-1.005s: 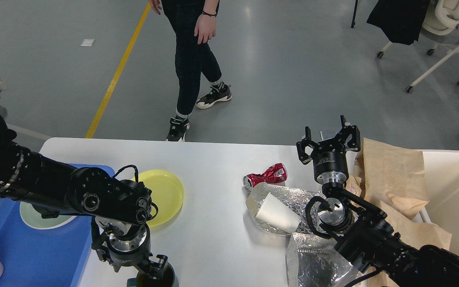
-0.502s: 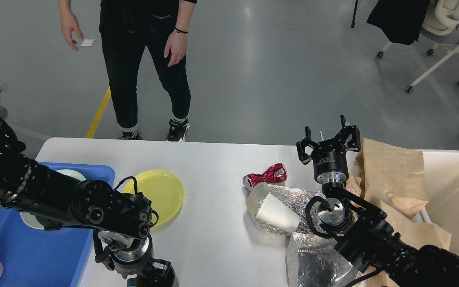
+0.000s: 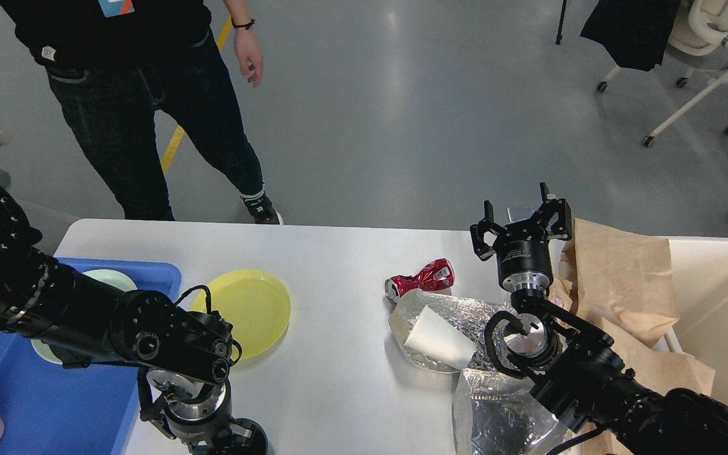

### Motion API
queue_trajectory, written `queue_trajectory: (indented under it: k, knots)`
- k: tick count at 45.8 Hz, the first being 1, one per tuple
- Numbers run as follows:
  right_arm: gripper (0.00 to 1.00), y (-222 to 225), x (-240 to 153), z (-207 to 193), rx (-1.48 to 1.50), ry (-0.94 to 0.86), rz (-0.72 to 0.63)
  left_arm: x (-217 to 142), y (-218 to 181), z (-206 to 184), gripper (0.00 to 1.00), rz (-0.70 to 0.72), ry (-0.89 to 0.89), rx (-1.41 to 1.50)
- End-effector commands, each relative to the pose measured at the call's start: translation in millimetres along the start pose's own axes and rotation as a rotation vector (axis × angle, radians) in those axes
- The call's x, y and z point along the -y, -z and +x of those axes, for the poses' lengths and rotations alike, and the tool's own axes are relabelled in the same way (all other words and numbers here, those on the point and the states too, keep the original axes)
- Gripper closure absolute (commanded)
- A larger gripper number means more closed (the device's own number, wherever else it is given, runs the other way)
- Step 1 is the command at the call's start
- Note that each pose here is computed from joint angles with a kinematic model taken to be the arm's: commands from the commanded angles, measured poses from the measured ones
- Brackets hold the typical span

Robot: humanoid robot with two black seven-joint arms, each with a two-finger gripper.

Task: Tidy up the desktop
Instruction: 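Reach the left gripper down to the dark green mug, then grasp and lift the dark green mug with the left gripper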

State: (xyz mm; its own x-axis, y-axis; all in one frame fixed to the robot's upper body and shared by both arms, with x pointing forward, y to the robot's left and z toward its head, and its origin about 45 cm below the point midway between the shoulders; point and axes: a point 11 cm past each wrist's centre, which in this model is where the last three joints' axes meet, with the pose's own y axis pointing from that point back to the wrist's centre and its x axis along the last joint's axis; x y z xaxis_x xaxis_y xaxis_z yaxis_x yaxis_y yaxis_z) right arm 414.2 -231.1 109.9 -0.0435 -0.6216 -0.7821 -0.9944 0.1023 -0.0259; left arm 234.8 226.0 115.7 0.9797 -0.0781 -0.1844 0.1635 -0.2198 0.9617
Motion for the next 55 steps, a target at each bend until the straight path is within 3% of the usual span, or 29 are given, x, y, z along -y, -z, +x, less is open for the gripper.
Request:
queue_trajectory:
  k: [1,23,55]
  knots:
    - [0.00,0.0,0.0,0.1,0.001,-0.001,0.000,0.3,2.7,0.7,1.00,0.009,-0.005,-0.004]
    - [0.00,0.0,0.0,0.1,0.001,-0.001,0.000,-12.1,10.2,4.1,1.00,0.023,0.010,0.014]
    - [0.00,0.2,0.0,0.5,-0.001,-0.001,0.000,-116.9,83.1,26.6,1.00,0.004,0.096,0.056]
